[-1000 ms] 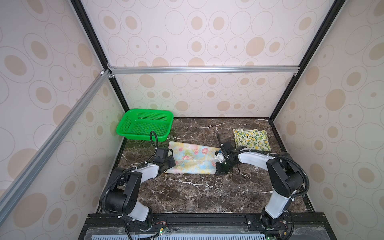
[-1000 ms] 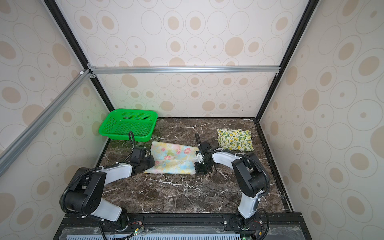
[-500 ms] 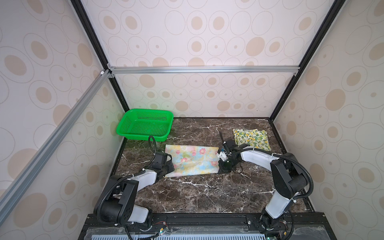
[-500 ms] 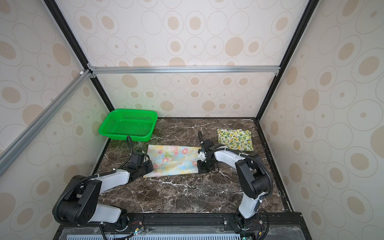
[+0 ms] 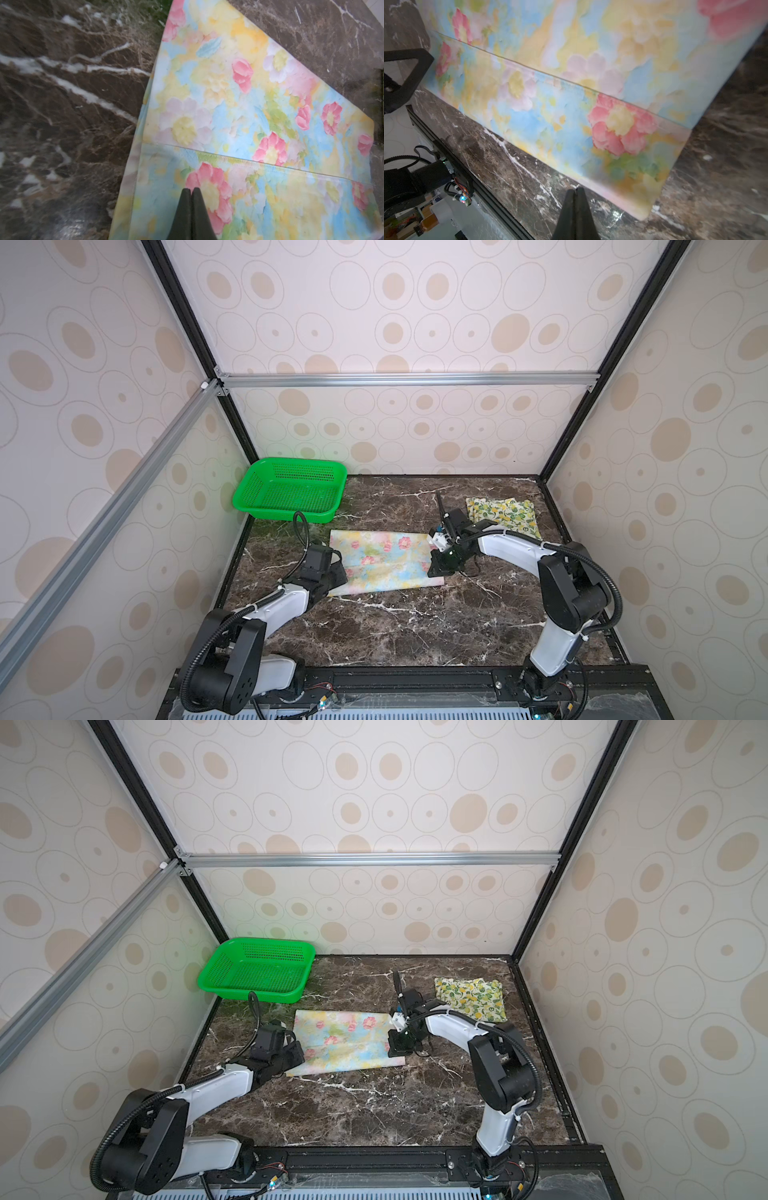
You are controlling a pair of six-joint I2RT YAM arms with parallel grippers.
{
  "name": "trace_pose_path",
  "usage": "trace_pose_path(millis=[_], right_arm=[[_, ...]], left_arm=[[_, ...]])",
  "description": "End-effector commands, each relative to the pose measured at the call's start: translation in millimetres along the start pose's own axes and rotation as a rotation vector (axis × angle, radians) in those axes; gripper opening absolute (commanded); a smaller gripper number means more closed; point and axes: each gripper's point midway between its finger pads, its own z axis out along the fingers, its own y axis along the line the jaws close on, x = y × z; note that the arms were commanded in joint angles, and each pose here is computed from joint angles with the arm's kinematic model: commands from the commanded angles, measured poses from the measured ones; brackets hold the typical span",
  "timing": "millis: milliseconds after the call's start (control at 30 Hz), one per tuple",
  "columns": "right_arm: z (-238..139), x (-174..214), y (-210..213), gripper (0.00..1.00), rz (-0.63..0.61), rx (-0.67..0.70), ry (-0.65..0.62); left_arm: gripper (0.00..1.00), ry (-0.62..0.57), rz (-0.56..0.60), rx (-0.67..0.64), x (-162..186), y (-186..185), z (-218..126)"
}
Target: Fold and stack the skirts
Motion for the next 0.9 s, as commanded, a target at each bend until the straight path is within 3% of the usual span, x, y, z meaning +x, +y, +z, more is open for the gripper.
trace_pose_path(millis=[0,367,533,700,867], right_arm=[[14,6,-15,0.00,0.032,0.017,0.018],[21,37,-51,0.00,0.103,0.066,0.074],[14,39,-54,0.00,0.103,0.074,0.068],[-3,24,-38,0.00,0.079,0.046,0.032],[-27,3,-28,0.36,0.081,0.014,-0.046]], left_arm=[[0.00,0.049,-0.022,-0.042,17,13,8],[0.00,0.104,0.016,-0.213,27,42,10],[0.00,0.100,0.020,-0.227,25,44,6],[0.00,0.033,0.047,-0.166,-1,19,-8],[0.00,-0.065,0.137,-0.018,-31,-39,-22]])
